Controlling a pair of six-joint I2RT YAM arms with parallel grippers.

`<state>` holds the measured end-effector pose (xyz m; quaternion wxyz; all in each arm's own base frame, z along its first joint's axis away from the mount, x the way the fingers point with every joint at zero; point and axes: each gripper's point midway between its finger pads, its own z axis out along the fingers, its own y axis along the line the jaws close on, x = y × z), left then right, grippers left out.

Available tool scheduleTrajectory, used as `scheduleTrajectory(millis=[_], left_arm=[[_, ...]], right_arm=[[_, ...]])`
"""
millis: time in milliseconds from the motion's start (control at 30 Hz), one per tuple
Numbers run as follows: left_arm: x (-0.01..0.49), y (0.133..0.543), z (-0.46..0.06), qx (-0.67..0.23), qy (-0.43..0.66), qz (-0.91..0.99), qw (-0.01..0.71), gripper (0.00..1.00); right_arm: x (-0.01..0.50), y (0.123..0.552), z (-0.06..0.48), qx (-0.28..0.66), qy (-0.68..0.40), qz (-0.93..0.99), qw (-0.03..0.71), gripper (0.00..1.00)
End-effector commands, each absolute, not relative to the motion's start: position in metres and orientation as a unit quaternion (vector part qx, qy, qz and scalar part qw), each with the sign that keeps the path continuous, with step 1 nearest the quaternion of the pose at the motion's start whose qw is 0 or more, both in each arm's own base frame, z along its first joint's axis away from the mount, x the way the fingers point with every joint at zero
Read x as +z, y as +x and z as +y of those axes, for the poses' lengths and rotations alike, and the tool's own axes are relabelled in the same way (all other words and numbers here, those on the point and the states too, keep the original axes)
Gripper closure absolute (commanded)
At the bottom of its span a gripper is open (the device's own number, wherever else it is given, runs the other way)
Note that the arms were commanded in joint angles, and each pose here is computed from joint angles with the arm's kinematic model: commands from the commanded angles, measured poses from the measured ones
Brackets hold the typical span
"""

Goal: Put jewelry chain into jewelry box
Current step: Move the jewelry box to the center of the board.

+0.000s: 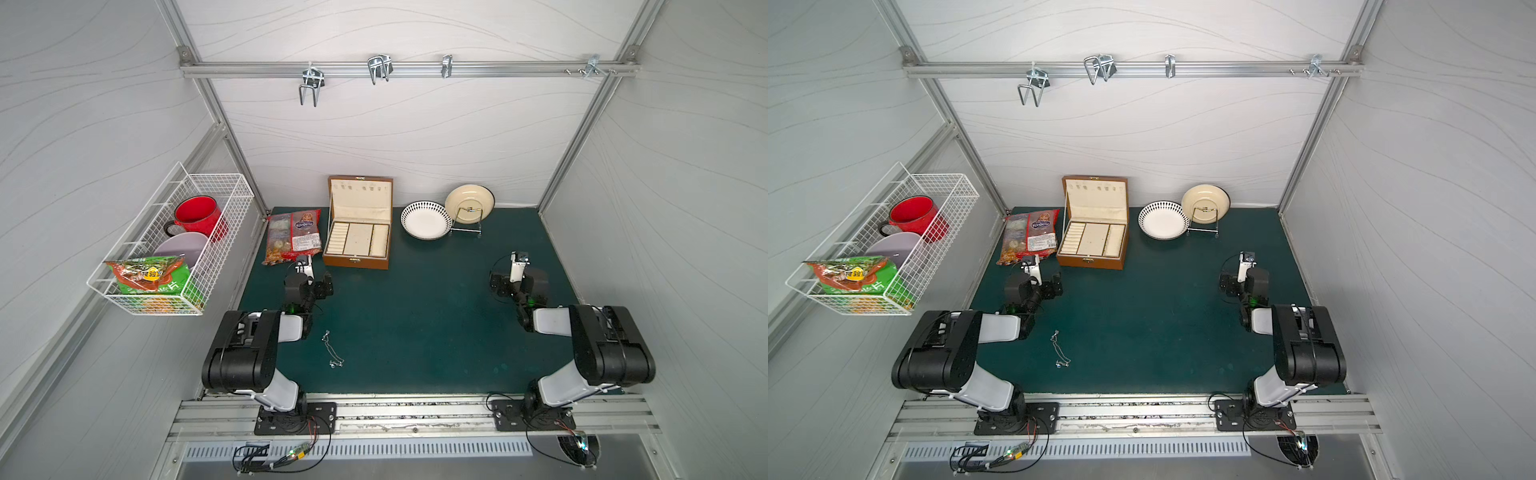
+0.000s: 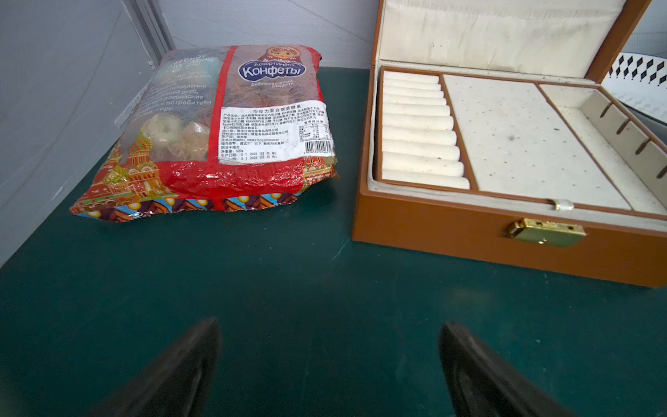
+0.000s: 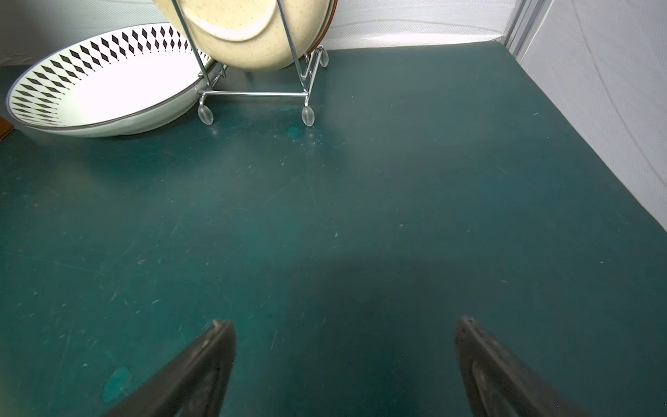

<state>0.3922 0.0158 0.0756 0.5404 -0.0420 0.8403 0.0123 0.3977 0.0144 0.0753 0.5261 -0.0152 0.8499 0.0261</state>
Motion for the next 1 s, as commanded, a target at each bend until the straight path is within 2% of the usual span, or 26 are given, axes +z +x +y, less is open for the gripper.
scheduleTrajectory(millis=[0, 667, 833, 967], left_arm=[[0.091, 0.401, 0.017, 0.013, -0.042, 0.825, 0.563, 0.0], [0.093, 0.402, 0.018, 0.013, -0.044, 0.824, 0.565, 0.0], [0.121, 0.397, 0.059, 0.093, -0.146, 0.844, 0.507, 0.0], [0.151, 0.387, 0.072, 0.094, -0.23, 0.833, 0.494, 0.0]], right_arm=[[0.082, 0.403, 0.014, 0.037, -0.012, 0.843, 0.536, 0.01], [0.085, 0.402, 0.012, 0.034, -0.008, 0.84, 0.541, 0.01], [0.121, 0.393, -0.001, 0.004, 0.041, 0.852, 0.522, 0.01], [0.163, 0.38, -0.018, 0.021, 0.134, 0.814, 0.565, 0.01]])
